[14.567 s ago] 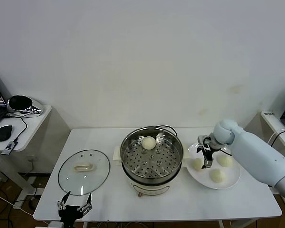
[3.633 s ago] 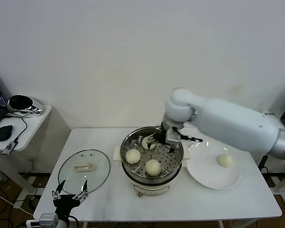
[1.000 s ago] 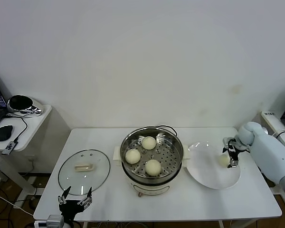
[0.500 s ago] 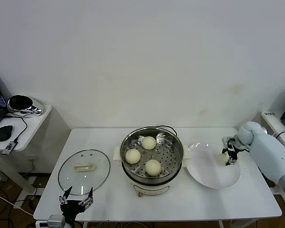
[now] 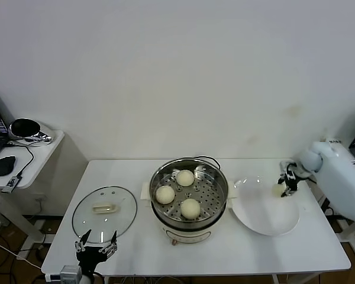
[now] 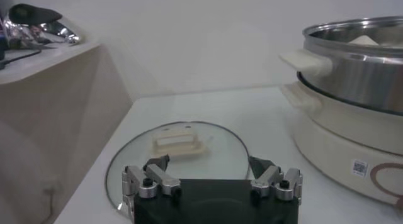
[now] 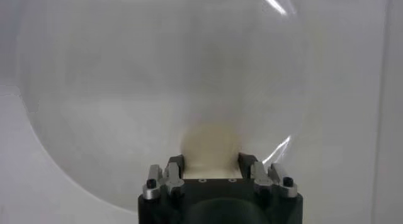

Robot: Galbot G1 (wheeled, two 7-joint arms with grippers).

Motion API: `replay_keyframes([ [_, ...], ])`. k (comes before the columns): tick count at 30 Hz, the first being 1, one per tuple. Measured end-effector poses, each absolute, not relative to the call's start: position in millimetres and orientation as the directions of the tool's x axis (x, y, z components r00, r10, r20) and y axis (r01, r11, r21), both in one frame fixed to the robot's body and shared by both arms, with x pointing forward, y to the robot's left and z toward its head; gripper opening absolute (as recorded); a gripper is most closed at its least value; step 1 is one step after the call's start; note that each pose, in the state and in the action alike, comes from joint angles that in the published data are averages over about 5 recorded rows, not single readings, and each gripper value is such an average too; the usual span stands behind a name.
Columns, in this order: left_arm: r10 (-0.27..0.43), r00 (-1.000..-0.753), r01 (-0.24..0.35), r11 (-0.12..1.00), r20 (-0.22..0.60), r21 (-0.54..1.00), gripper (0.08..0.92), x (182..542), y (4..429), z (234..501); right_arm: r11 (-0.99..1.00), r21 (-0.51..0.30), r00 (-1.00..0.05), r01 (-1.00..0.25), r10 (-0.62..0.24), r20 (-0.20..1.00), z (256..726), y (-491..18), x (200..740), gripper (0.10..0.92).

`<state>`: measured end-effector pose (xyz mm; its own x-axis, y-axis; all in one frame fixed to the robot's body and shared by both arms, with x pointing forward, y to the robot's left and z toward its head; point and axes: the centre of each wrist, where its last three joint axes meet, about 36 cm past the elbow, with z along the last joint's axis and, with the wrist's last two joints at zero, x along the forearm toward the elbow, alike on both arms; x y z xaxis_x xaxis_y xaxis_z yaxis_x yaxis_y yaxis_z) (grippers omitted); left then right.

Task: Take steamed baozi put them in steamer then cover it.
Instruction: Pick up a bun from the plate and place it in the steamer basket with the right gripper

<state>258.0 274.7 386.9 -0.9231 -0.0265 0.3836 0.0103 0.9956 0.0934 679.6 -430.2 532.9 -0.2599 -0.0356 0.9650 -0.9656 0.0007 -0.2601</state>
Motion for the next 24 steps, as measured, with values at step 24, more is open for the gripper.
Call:
replay_keyframes([
  [24, -0.041, -0.961, -0.014, 0.995, 0.272, 0.1, 0.823, 265, 277, 423, -0.15, -0.157, -0.122, -0.976, -0.217, 0.969, 698, -211, 674, 0.543],
])
